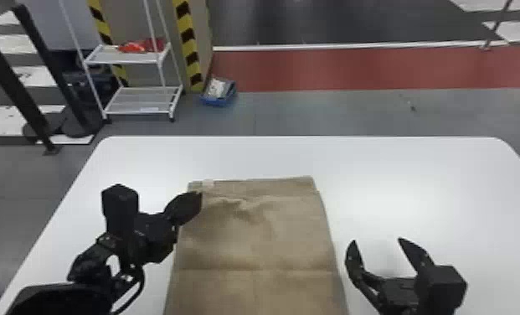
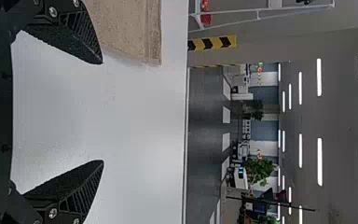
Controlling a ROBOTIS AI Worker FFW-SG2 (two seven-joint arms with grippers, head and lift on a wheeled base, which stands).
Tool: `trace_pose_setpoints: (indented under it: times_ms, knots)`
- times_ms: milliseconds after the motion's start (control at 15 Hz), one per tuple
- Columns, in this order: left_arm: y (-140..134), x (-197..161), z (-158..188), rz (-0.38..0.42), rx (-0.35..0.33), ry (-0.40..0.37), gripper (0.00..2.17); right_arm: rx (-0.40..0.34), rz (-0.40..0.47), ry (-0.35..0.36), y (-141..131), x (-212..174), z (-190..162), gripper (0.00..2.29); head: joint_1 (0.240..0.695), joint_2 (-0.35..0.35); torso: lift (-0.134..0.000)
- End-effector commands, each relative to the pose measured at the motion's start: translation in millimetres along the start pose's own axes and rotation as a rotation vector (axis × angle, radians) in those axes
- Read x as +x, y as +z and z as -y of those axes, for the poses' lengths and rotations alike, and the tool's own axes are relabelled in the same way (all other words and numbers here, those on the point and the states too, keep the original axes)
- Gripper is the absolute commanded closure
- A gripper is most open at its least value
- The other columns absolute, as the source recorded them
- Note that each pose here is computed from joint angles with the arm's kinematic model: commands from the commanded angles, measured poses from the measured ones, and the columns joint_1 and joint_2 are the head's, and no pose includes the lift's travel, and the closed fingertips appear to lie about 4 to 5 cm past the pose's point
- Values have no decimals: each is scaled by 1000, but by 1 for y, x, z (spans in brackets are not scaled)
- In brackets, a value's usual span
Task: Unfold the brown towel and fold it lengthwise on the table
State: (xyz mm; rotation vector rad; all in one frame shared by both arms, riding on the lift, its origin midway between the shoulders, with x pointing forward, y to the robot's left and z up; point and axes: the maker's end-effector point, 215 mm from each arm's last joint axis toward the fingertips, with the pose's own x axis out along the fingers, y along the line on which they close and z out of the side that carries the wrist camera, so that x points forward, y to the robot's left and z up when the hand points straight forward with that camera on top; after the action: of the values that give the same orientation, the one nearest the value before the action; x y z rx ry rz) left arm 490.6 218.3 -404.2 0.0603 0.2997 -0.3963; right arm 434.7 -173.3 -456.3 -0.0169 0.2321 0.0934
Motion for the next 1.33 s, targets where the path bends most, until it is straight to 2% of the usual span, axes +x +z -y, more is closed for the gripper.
trace_pose_setpoints:
  times_ms: [0,133,200,267,333,600,733,800,867,933,1133,1267]
  knots:
    - [53,-46,58,61,22,-63,1902,-1,10,-26,3,0,16,130,695,57,-110]
    - [95,-83,107,123,49,-119,1902,9,21,-83,8,-4,50,130,695,18,-110]
    - [99,-95,126,106,25,-157,1902,20,33,-122,15,-8,74,130,695,-18,-110]
    - [98,-101,139,80,-6,-190,1902,25,47,-153,23,-14,93,130,695,-52,-110]
    - [95,-107,154,50,-40,-232,1902,26,63,-181,32,-19,110,130,695,-142,-110]
    - [94,-119,232,44,-122,-419,1905,26,92,-245,49,-31,150,130,695,-287,-110]
    - [88,-126,266,7,-153,-509,1895,39,112,-278,60,-36,171,130,695,-350,-110]
    - [85,-131,280,-13,-160,-551,1274,35,121,-284,67,-39,176,130,695,-350,-110]
    - [81,-132,284,-28,-163,-562,167,32,131,-282,73,-40,177,130,695,-350,-110]
    - [79,-132,287,-34,-155,-565,-1,19,143,-274,82,-40,177,130,695,-350,-110]
    - [72,-131,283,-51,-138,-550,29,-37,186,-205,110,-39,163,127,695,-350,-110]
    - [67,-132,276,-61,-130,-539,29,-112,193,-115,119,-37,139,127,695,-350,-110]
